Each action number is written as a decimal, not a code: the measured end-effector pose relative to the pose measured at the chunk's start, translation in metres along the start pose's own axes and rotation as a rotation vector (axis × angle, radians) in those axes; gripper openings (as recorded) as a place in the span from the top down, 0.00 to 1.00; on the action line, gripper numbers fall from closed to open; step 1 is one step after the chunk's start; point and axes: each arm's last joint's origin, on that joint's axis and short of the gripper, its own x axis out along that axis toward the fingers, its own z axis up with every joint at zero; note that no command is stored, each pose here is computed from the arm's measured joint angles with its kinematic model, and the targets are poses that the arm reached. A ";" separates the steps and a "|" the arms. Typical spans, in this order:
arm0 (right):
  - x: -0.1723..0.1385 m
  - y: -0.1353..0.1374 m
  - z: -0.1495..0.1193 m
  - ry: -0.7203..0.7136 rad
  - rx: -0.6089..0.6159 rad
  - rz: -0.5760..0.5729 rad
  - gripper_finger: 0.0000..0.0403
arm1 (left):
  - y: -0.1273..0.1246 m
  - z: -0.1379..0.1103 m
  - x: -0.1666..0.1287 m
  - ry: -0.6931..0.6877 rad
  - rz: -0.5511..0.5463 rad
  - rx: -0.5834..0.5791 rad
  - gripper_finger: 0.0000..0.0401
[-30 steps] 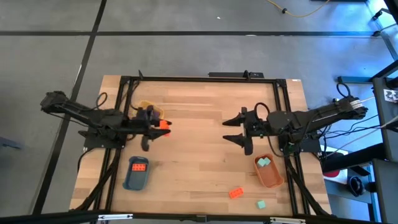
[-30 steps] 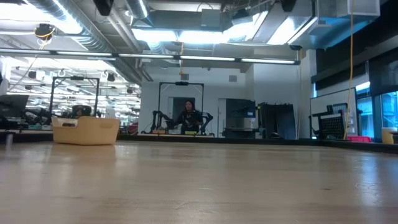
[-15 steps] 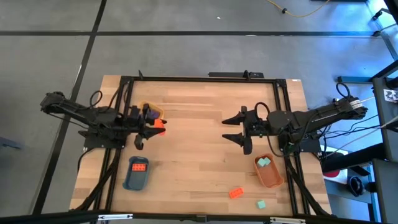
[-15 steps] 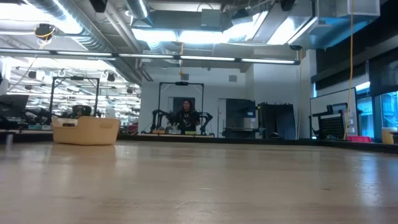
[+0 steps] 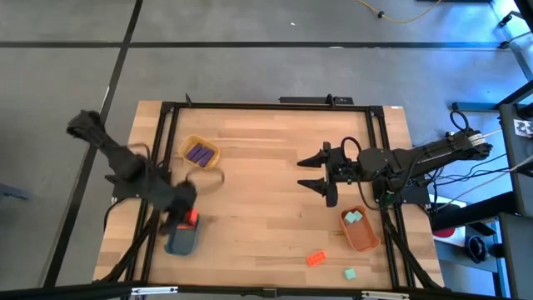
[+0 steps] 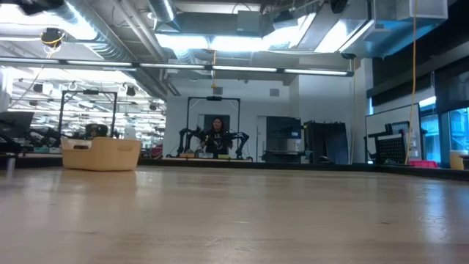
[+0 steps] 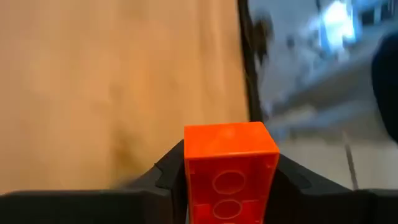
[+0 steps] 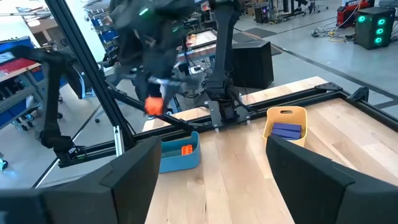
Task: Sort & place blocks by color
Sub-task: Put the top orange game piece into the green bin
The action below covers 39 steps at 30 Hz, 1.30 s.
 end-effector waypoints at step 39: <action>0.000 -0.001 0.000 -0.003 -0.007 -0.018 0.27 | 0.005 -0.097 0.126 0.449 0.256 0.168 0.67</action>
